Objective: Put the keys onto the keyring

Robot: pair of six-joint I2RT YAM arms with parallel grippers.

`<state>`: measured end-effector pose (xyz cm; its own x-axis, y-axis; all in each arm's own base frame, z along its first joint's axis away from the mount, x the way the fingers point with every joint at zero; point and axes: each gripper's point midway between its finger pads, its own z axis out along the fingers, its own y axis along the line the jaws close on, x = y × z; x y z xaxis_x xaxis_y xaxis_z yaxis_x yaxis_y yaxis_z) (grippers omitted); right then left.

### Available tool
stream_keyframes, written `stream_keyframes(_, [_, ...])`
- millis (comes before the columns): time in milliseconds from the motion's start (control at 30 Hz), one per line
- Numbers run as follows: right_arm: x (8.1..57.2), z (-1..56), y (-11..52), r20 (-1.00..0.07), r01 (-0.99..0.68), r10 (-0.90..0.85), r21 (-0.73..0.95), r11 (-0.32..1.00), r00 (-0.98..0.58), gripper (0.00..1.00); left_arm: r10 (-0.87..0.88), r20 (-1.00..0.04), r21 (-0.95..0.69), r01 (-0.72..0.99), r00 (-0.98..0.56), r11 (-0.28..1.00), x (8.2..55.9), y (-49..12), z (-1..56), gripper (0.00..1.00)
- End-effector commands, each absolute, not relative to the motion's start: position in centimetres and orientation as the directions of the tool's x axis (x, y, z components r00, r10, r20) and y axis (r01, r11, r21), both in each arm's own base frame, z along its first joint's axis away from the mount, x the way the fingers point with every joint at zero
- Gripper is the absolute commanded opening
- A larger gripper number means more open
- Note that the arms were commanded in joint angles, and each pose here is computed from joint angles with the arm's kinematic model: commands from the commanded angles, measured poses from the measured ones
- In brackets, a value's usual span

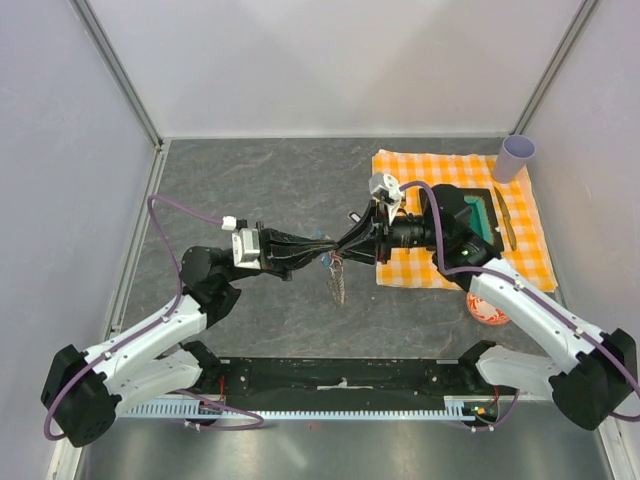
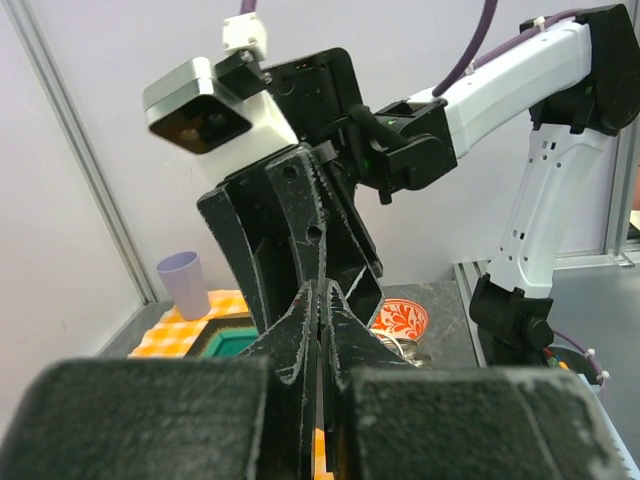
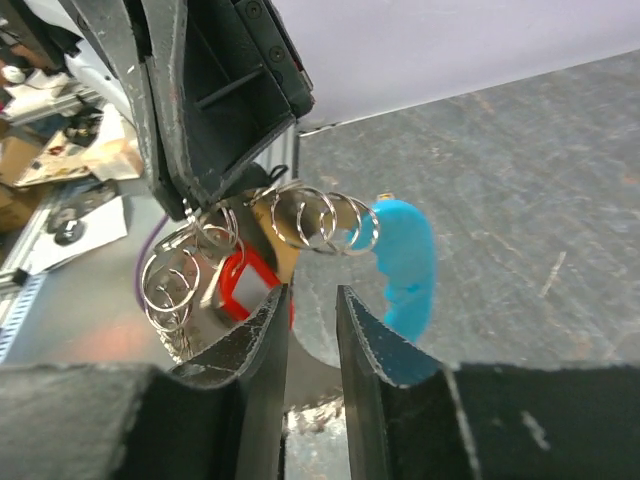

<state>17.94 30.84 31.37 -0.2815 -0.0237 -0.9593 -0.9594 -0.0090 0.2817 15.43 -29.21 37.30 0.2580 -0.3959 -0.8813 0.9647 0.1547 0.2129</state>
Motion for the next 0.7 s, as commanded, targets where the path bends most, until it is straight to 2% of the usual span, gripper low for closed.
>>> stream_keyframes(0, [18.4,34.3,29.4,-0.997,-0.993,0.018,0.081,0.091,-0.079,0.34,-0.451,-0.837,0.243,0.949,0.309,0.2,15.0,-28.3,39.3,0.02])
stream_keyframes(267, [18.4,36.0,28.2,-0.998,-0.986,0.042,-0.036,0.161,0.043,0.36,-0.439,-0.848,0.234,0.952,0.298,0.196,15.0,-28.3,38.6,0.02])
stream_keyframes(667, [16.9,37.2,29.5,-0.993,-0.999,0.115,-0.039,0.012,0.041,0.3,-0.448,-0.846,0.23,0.956,0.289,0.182,14.9,-28.4,38.8,0.02])
